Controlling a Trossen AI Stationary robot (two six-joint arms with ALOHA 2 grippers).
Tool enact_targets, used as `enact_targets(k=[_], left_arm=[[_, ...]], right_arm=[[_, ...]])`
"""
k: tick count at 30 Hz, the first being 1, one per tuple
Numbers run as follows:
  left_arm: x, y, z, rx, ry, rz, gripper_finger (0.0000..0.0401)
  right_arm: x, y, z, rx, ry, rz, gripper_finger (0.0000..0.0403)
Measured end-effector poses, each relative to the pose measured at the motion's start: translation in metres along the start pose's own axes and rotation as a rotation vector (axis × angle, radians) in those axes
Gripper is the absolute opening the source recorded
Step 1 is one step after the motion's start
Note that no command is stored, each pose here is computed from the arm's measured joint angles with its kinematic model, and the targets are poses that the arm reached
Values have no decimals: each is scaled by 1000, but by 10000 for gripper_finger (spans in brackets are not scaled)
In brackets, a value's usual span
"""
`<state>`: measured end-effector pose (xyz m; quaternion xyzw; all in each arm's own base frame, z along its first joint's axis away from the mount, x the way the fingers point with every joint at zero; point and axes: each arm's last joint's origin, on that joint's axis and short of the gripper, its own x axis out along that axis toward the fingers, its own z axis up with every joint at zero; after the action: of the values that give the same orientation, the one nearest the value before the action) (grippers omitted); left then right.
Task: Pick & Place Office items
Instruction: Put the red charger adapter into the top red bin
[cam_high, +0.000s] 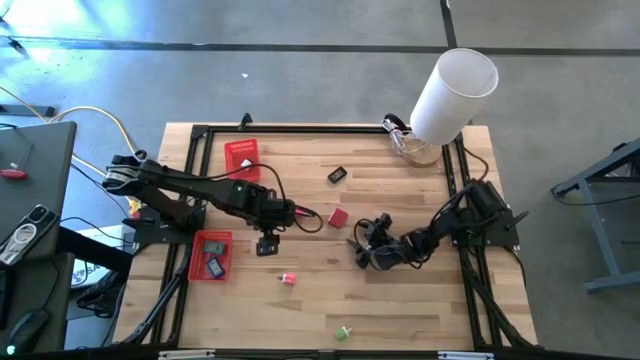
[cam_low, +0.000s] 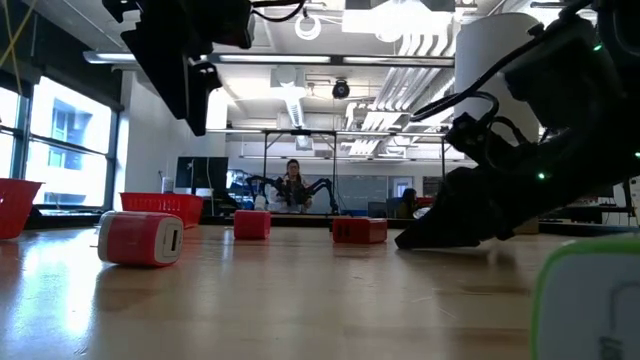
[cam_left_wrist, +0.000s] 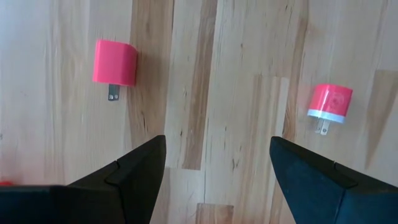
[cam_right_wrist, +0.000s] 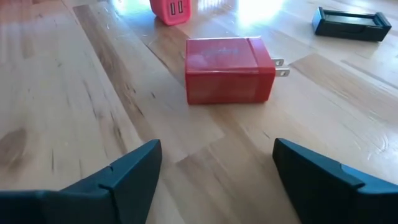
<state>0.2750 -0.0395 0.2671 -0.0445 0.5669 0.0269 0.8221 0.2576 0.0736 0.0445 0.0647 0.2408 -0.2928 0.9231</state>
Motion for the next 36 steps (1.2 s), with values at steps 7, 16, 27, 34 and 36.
enact_targets(k=[7, 16, 27, 34, 36], left_arm=[[0, 0, 1, 2, -10, -4, 279], [0, 0, 1, 1, -11, -4, 279], [0, 0, 2, -1, -19, -3, 279], [0, 0, 2, 2, -25, -4, 279], [0, 0, 2, 3, -25, -5, 279]], right_arm=[[10, -6, 8, 4, 9, 23, 301], [19, -13, 13, 11, 12, 20, 301], [29, -10, 16, -13, -16, 52, 301], [33, -7, 19, -8, -15, 67, 301], [33, -7, 19, -9, -15, 68, 301]])
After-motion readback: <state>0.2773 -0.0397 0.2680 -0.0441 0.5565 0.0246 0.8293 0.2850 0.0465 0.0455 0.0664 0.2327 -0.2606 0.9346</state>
